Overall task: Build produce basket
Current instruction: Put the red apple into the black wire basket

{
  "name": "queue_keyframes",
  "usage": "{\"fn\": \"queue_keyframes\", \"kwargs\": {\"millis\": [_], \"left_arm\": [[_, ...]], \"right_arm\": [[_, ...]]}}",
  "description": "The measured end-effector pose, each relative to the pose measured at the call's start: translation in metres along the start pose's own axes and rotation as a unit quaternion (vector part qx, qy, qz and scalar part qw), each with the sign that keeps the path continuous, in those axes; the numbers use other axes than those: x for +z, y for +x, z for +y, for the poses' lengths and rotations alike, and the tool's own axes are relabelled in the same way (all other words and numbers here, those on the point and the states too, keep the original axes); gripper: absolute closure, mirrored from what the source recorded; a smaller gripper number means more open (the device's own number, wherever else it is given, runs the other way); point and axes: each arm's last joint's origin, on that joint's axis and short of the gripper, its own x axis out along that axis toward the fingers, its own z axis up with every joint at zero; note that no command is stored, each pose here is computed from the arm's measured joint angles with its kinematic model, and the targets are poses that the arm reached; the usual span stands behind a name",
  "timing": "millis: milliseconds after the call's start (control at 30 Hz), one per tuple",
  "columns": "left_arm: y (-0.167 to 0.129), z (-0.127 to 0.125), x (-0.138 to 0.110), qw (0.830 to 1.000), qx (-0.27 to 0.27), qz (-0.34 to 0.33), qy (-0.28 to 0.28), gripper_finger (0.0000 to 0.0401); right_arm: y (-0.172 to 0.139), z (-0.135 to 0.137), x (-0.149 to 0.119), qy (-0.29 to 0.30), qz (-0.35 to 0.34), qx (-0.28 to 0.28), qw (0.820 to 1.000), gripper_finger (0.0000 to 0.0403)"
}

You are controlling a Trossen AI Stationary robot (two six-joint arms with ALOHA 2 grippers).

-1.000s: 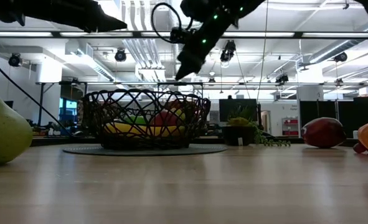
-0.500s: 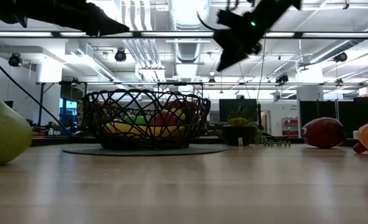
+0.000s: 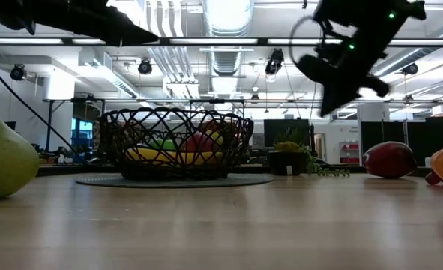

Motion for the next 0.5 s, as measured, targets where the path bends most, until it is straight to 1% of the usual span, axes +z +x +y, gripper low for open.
{"fn": "queue_keyframes", "kwargs": {"millis": [33, 100, 167, 233, 367, 500], "left_arm": [[0.000, 0.000, 0.000, 1.000, 0.001, -0.001, -0.001, 0.0401], [0.000, 0.000, 0.000, 1.000, 0.000, 0.000, 0.000, 0.0401], [0.001, 0.000, 0.000, 1.000, 0.000, 0.001, -0.001, 0.0401], [0.001, -0.001, -0.001, 1.000, -0.001, 0.002, -0.001, 0.0401], [0.001, -0.001, -0.001, 1.000, 0.000, 0.002, 0.000, 0.0401], [0.001, -0.001, -0.001, 1.000, 0.000, 0.002, -0.001, 0.0401]], "right_arm": [[-0.002, -0.006, 0.000, 0.024, 0.023, -0.033, 0.999, 0.0394], [-0.008, -0.015, -0.001, 0.048, 0.068, -0.105, 0.991, 0.0394], [-0.012, -0.019, -0.001, 0.049, 0.099, -0.169, 0.979, 0.0394], [-0.014, -0.019, 0.001, 0.039, 0.116, -0.211, 0.970, 0.0394], [-0.011, -0.014, 0.011, 0.004, 0.137, -0.246, 0.960, 0.0394], [-0.004, -0.016, 0.025, -0.031, 0.215, -0.255, 0.942, 0.0377]]}}
